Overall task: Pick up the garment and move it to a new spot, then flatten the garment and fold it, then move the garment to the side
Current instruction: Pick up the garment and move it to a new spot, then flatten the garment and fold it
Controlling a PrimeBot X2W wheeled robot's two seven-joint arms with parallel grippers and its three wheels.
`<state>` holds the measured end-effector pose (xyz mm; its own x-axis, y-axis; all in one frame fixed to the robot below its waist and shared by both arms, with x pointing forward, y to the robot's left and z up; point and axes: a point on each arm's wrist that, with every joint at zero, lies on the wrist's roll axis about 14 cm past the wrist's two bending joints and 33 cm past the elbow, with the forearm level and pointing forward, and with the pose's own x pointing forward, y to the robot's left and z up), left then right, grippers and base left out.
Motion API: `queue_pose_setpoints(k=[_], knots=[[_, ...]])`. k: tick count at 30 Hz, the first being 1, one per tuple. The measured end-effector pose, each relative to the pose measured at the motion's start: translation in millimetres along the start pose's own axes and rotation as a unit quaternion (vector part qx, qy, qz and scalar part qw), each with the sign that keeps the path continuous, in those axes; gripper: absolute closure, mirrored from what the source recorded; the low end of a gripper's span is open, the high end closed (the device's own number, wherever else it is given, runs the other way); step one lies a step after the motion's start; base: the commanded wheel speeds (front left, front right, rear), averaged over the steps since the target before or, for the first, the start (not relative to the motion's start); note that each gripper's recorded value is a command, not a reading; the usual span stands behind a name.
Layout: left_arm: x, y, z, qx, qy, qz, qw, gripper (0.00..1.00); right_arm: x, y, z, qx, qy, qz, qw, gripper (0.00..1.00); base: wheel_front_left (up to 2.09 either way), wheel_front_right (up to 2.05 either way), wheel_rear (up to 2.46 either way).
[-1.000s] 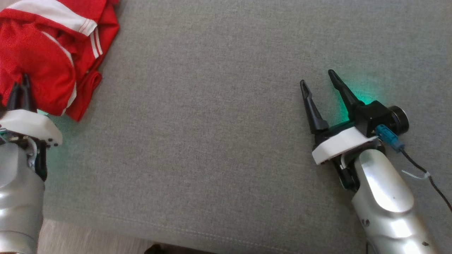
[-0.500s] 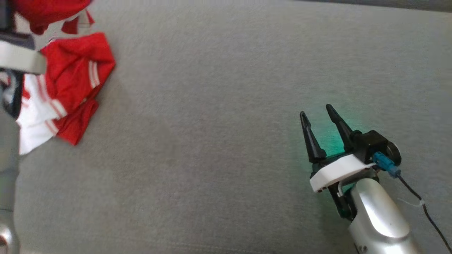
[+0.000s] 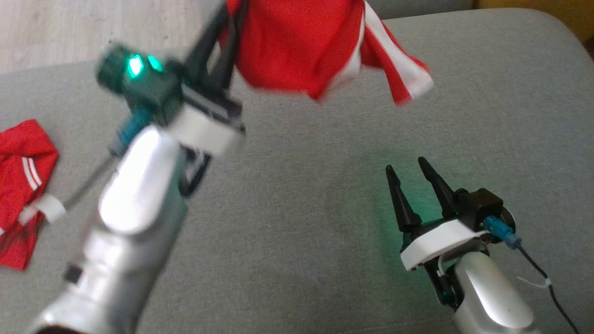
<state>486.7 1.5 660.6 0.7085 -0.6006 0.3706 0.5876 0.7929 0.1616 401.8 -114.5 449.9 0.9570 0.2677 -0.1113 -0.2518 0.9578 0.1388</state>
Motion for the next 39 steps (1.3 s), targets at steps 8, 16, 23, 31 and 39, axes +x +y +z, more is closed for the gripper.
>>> queue_pose_setpoints(k=[8, 16, 23, 31, 39], knots=[[-98.0, -7.4, -116.3, -0.076, 0.167, 0.084, 0.980, 0.00, 1.1, -3.4, 2.2, 0.002, -0.004, -0.006, 1.000, 0.00, 0.00, 0.00, 0.00], [-181.2, 34.6, -128.7, -0.063, 0.208, 0.214, 0.952, 0.00, 8.7, 1.7, 13.4, -0.003, -0.020, 0.002, 1.000, 0.00, 0.00, 0.00, 0.00], [-262.9, 41.4, -124.2, -0.050, 0.241, 0.303, 0.921, 0.00, -6.2, 5.5, 12.8, -0.003, -0.021, 0.000, 1.000, 0.00, 0.00, 0.00, 0.00], [-305.9, 27.3, -121.4, -0.058, 0.258, 0.333, 0.905, 0.00, -22.9, 2.8, -10.2, 0.006, 0.008, -0.012, 1.000, 0.00, 0.00, 0.00, 0.00], [-304.5, 17.3, -134.4, -0.071, 0.277, 0.314, 0.905, 0.00, -16.7, -24.3, -39.5, -0.024, 0.062, -0.046, 0.997, 0.00, 0.00, 0.00, 0.00]])
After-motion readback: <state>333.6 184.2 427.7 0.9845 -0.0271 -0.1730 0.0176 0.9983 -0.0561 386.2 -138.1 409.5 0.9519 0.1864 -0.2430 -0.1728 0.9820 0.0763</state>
